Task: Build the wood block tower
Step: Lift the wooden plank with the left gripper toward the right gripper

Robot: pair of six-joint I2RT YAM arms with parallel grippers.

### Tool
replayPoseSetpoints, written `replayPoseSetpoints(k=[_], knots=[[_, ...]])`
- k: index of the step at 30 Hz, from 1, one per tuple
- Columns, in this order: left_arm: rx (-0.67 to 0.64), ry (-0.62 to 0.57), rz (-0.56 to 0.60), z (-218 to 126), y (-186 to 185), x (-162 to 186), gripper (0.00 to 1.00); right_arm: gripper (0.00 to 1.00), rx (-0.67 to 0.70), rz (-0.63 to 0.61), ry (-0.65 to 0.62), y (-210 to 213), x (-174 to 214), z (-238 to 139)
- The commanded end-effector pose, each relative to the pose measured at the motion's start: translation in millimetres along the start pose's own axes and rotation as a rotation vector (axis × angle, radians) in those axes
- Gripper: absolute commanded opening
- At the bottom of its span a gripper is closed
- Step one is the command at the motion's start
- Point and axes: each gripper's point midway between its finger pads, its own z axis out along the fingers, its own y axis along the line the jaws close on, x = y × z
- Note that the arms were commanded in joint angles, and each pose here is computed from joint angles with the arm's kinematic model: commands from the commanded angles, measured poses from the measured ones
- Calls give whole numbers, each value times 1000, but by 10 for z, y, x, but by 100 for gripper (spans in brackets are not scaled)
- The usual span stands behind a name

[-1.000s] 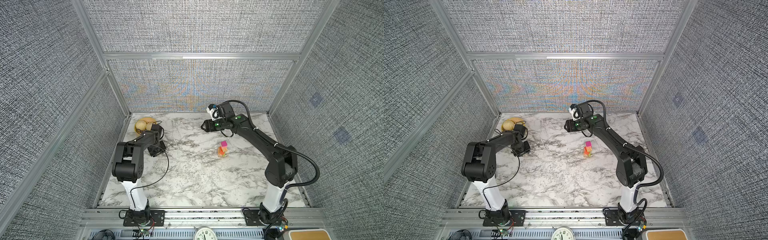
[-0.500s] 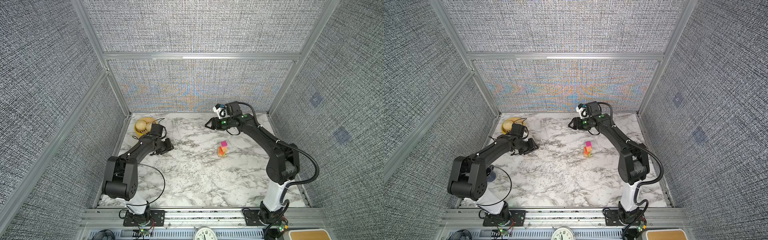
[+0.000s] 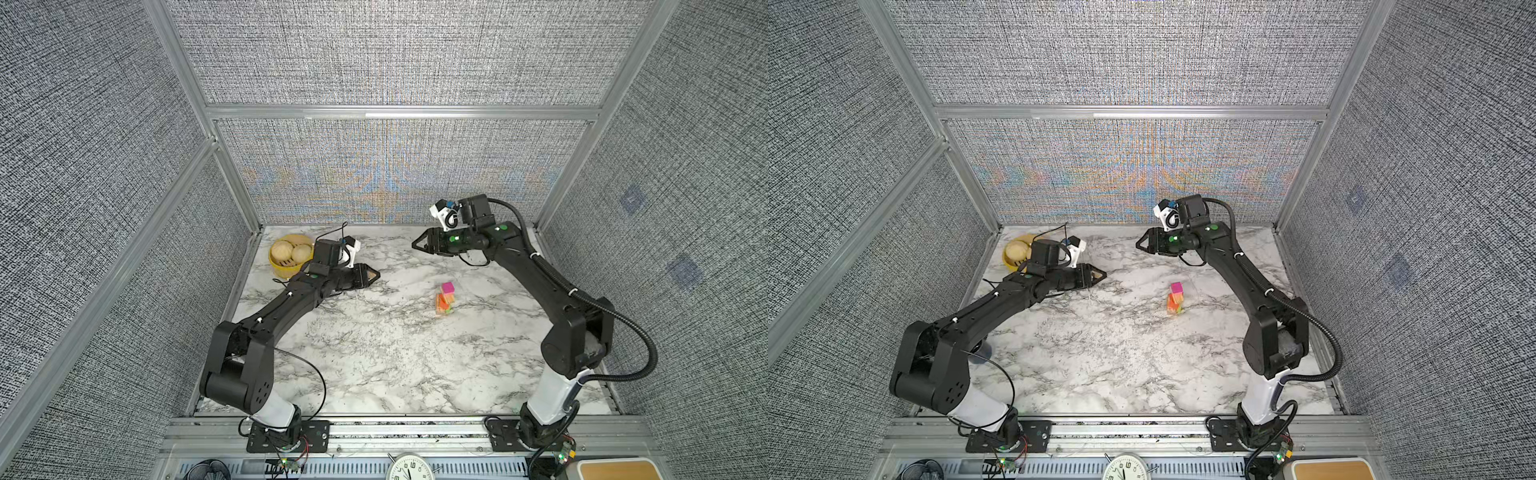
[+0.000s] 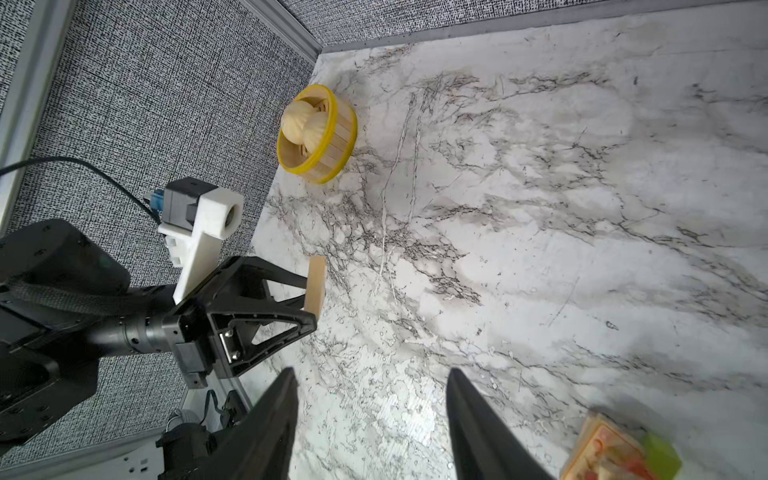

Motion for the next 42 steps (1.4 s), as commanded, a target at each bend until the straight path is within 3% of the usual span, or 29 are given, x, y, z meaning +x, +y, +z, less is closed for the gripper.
replayPoseSetpoints(k=[1, 20, 42], knots=[[72, -31, 71, 95, -179, -68, 16, 59, 19, -20, 62, 36, 150, -31], [242, -54, 411, 387, -1014, 165, 16, 53, 29, -2, 126, 9, 333, 25], [200, -44, 453, 478, -1037, 72, 15, 39, -56, 32, 209, 24, 511, 196]])
